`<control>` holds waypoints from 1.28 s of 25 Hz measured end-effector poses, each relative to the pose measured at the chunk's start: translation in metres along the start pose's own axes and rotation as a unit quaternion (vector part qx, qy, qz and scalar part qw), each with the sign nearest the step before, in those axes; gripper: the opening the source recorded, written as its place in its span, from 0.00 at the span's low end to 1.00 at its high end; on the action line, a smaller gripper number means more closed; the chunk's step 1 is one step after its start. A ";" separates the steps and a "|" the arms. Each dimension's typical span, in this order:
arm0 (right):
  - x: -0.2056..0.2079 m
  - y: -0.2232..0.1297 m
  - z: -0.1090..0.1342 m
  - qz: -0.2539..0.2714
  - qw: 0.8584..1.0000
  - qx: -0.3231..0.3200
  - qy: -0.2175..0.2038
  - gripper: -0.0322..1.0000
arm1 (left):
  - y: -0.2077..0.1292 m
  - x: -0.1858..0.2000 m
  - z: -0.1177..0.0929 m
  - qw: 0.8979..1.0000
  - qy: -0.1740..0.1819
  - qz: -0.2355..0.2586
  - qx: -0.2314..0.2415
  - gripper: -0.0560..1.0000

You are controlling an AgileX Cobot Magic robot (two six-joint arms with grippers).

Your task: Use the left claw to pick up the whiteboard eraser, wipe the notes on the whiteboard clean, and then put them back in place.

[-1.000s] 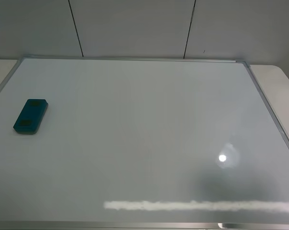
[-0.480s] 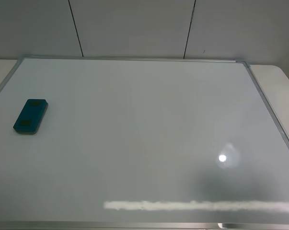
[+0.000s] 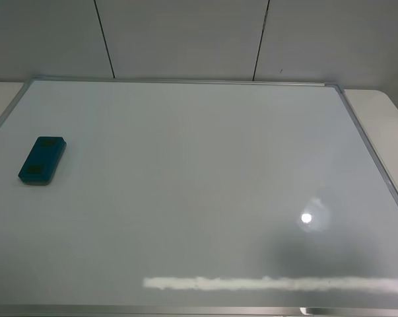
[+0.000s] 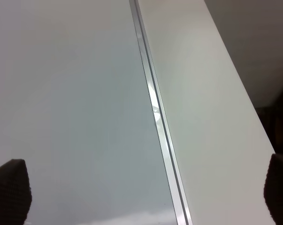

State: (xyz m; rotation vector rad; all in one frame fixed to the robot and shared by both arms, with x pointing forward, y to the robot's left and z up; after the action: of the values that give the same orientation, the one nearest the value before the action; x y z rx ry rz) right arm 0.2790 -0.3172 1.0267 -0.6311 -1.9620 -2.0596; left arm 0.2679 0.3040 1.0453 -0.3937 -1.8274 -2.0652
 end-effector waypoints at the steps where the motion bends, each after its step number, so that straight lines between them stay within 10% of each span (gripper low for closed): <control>1: 0.000 0.000 0.000 0.000 1.000 0.000 0.000 0.99 | -0.002 -0.005 -0.002 1.000 -0.007 0.000 0.004 0.99; 32: 0.000 0.000 0.000 0.000 1.000 0.000 0.000 0.99 | -0.006 -0.013 -0.005 0.999 -0.015 0.003 0.035 0.99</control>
State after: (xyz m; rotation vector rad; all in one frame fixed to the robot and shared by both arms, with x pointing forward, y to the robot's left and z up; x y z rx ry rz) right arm 0.2790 -0.3172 1.0267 -0.6311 -1.9620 -2.0596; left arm 0.2770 0.3008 1.0334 -0.4117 -1.9079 -1.9946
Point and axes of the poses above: a point on each arm's last joint axis where the gripper is mounted, x pointing back along that axis away from the gripper, z along the wrist's bending axis when the last joint is at zero, y = z × x, the point moved 5 cm from there along -x, pointing out along that axis toward the gripper, and after that the axes turned 5 degrees about -x, right-handed, at the moved point
